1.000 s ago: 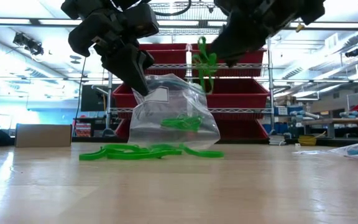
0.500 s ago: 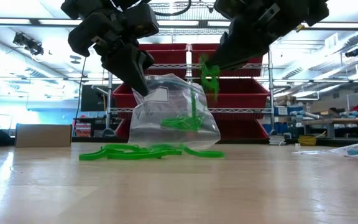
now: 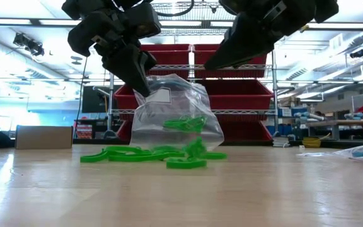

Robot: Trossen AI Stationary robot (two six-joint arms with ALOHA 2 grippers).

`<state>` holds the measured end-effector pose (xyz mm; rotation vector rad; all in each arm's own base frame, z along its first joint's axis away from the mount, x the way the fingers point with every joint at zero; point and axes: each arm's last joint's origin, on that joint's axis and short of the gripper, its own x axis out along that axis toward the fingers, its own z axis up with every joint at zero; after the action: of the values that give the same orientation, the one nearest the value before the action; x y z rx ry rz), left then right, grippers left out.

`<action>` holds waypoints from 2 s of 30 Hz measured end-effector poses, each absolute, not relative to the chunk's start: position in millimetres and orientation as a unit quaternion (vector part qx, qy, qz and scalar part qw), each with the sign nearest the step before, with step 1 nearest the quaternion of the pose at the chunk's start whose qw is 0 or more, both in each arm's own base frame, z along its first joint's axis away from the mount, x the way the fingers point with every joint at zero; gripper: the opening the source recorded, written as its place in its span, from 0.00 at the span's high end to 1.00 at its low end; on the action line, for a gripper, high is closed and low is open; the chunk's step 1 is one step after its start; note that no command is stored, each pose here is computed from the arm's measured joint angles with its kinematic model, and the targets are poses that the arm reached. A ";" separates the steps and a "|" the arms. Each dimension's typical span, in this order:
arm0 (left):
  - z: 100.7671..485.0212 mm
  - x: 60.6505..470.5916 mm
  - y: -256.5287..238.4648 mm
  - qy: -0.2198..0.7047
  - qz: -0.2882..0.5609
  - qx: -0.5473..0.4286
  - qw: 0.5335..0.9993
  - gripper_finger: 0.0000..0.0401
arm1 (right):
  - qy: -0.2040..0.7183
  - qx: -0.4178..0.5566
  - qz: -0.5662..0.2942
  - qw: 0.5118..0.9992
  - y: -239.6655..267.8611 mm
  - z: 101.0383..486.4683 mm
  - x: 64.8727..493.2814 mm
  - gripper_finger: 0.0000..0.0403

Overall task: Sort rubber bands
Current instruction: Put the green rubber band into the transparent zip bag

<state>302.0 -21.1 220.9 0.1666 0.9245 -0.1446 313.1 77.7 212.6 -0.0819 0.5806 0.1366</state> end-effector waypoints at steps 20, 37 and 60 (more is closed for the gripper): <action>221.3 302.8 -21.1 0.441 -0.069 0.079 0.891 0.98 | 0.429 -0.020 0.108 0.897 77.8 139.2 324.2 0.72; 220.7 302.0 -21.1 0.445 -0.069 0.077 0.889 0.98 | 0.394 -0.019 0.053 0.918 66.9 133.3 335.6 0.76; 220.9 302.2 -21.1 0.444 -0.069 0.077 0.890 0.98 | 0.436 -0.015 0.039 0.899 45.0 104.5 342.3 0.82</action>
<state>302.2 -21.1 220.9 0.1597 0.9225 -0.1430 342.3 45.0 104.5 -0.0316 0.9034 0.0798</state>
